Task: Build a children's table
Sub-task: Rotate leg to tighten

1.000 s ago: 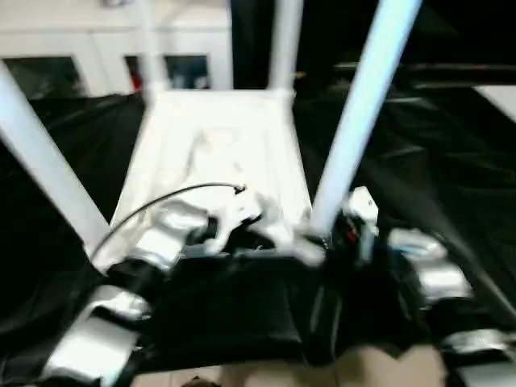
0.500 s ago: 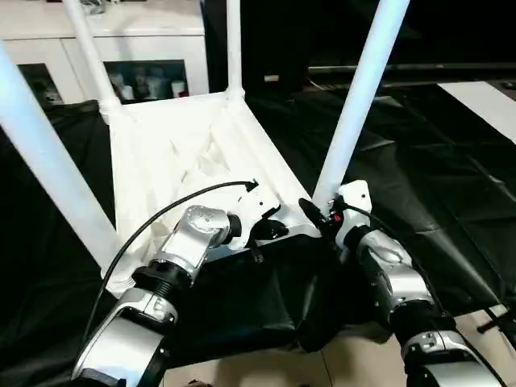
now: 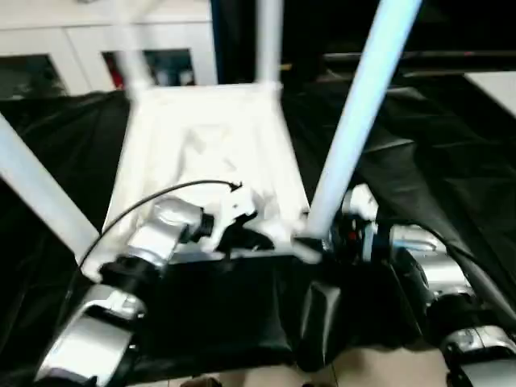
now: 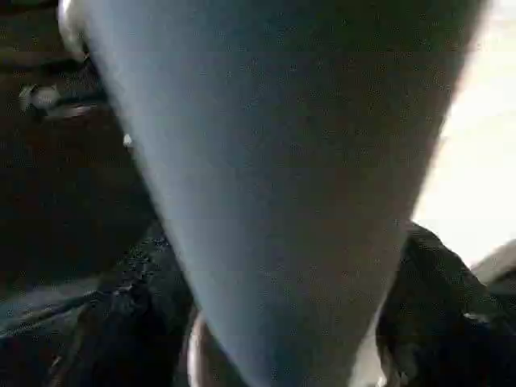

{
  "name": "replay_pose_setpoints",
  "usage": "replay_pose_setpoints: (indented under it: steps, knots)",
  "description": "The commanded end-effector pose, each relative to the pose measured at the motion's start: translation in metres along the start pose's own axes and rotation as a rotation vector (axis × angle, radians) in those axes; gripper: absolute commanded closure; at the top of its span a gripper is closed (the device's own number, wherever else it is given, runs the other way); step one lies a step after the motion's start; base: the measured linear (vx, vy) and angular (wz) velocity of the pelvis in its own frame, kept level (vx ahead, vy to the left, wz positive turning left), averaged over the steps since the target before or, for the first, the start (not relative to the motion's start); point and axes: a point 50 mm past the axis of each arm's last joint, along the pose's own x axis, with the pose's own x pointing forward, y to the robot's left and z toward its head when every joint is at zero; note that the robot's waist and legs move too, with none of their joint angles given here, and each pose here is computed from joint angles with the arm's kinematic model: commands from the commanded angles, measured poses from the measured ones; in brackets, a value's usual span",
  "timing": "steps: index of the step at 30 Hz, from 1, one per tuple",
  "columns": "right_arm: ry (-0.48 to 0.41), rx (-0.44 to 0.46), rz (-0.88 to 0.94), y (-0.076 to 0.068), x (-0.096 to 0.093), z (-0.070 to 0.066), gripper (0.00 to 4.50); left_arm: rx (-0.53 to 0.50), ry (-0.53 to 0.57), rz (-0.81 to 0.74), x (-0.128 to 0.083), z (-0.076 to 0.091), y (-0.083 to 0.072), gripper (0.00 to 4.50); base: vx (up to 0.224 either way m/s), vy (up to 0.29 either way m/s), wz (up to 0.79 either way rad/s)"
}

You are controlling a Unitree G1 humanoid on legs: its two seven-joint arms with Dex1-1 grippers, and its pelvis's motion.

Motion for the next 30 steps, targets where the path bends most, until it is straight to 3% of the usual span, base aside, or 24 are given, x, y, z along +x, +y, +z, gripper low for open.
replay_pose_setpoints:
  steps: [1,6,9,18,24,25,28,30]
  knots:
    - [0.054,0.001,0.054,0.003,-0.003,-0.006,1.38,-0.011,0.031,-0.102,0.004,-0.005,-0.008,4.50,0.000,0.000,0.00]
    - [0.088,-0.013,0.110,0.004,-0.003,-0.005,1.38,-0.020,0.057,-0.123,-0.005,-0.009,-0.009,4.50,0.000,0.000,0.00]
    - [0.082,-0.007,0.124,0.004,-0.002,-0.003,1.75,-0.023,0.063,-0.127,-0.007,-0.011,-0.009,4.50,0.000,0.000,0.00]
    - [-0.003,0.066,0.153,0.012,0.009,-0.007,2.05,-0.031,0.043,-0.083,-0.006,-0.011,-0.008,4.50,0.000,0.000,0.00]
    - [-0.065,0.118,-0.075,0.005,0.015,-0.015,2.06,-0.019,-0.006,0.046,0.008,-0.005,-0.001,4.50,0.000,0.000,0.00]
    - [-0.052,0.141,-0.229,-0.002,0.020,-0.020,2.06,-0.031,-0.022,0.104,0.016,-0.003,0.002,4.50,0.000,0.000,0.00]
    - [-0.057,0.179,-0.359,-0.007,0.025,-0.024,2.07,-0.039,-0.035,0.153,0.025,0.000,0.004,4.50,0.000,0.000,0.00]
    - [-0.056,0.266,-0.603,-0.006,0.048,-0.032,2.07,-0.065,-0.071,0.236,0.059,0.011,0.002,4.50,0.000,0.000,0.00]
